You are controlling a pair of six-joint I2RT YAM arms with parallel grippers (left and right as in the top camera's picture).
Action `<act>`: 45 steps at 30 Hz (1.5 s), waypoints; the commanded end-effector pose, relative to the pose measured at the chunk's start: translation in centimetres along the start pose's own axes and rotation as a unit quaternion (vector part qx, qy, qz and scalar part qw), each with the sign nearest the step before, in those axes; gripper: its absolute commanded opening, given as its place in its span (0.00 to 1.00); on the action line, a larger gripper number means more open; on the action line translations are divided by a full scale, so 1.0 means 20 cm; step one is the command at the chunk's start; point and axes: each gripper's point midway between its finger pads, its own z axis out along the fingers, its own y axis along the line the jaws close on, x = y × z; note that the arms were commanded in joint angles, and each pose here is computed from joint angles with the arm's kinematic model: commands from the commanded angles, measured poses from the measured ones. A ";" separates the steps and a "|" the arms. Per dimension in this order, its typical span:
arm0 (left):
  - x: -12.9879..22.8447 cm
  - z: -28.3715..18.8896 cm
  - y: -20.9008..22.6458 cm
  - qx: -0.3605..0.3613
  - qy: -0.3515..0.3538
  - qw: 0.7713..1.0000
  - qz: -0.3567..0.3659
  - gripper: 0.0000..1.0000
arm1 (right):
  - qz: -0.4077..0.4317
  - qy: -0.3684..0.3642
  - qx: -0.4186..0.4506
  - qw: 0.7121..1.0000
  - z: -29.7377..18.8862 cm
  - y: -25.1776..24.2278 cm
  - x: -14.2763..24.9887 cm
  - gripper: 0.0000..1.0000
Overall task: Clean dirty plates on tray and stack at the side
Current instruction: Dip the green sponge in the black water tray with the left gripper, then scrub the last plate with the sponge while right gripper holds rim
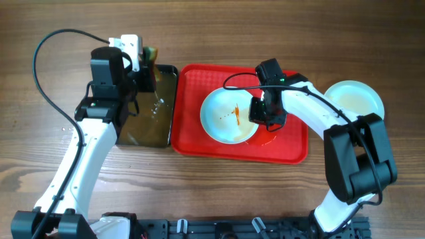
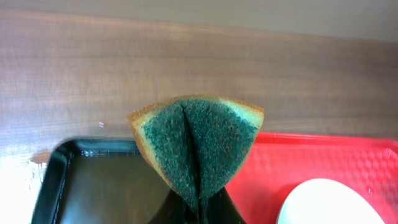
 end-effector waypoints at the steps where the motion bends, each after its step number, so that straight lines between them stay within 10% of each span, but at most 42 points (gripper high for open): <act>1: -0.13 -0.04 -0.03 0.012 -0.050 0.999 0.012 0.04 | -0.003 -0.007 0.027 1.000 0.00 -0.06 0.00 0.04; 23: -0.42 -0.11 -0.07 0.023 -0.169 0.985 0.034 0.04 | -0.003 -0.007 0.028 1.000 0.00 -0.06 0.00 0.04; 38: 0.61 0.13 0.11 -0.028 0.227 0.973 -0.042 0.04 | -0.003 -0.007 0.027 1.000 0.00 -0.06 0.00 0.04; 45: 0.72 0.15 0.12 -0.034 0.267 0.962 -0.053 0.04 | -0.003 -0.007 0.027 1.000 0.00 -0.06 0.00 0.04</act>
